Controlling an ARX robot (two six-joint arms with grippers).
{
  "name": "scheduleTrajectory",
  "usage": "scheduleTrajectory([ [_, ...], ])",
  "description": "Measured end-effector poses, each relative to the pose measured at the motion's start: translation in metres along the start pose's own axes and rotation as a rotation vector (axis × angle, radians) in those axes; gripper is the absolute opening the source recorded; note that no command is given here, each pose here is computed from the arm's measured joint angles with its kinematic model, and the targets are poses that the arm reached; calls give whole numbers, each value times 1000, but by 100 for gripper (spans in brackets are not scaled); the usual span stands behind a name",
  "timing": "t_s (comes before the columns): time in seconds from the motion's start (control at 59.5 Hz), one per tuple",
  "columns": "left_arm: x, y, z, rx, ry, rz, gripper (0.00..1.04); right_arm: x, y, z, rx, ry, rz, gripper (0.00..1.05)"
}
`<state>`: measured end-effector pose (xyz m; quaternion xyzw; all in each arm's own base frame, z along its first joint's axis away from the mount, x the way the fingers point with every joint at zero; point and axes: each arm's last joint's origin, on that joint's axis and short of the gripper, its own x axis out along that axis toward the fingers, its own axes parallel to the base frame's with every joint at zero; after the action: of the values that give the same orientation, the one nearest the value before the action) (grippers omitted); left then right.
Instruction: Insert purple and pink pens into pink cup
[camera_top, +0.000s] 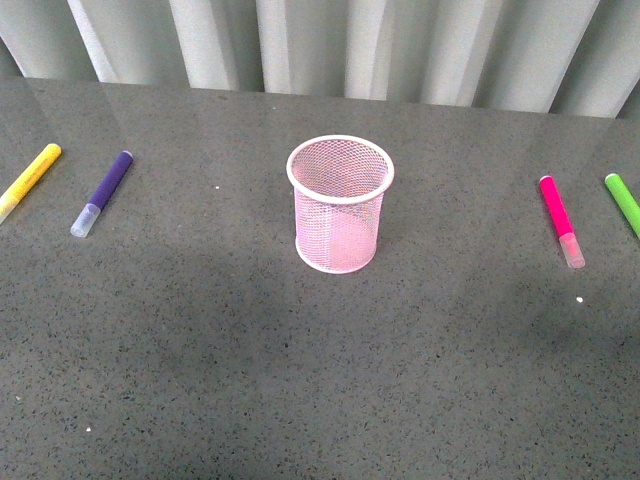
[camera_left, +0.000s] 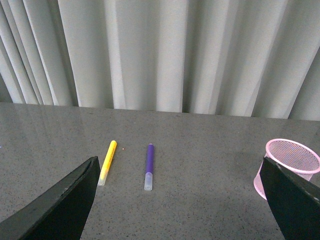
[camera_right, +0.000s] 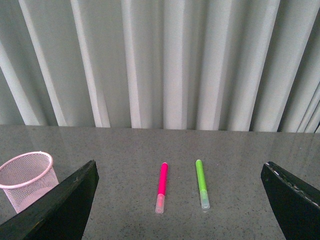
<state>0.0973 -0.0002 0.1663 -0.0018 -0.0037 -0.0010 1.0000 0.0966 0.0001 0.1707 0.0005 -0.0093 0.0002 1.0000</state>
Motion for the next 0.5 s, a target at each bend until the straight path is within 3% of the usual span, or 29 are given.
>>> scheduleTrajectory([
  [0.505,0,0,0,0,0,0,98,0,0,0,0,0,0,98],
])
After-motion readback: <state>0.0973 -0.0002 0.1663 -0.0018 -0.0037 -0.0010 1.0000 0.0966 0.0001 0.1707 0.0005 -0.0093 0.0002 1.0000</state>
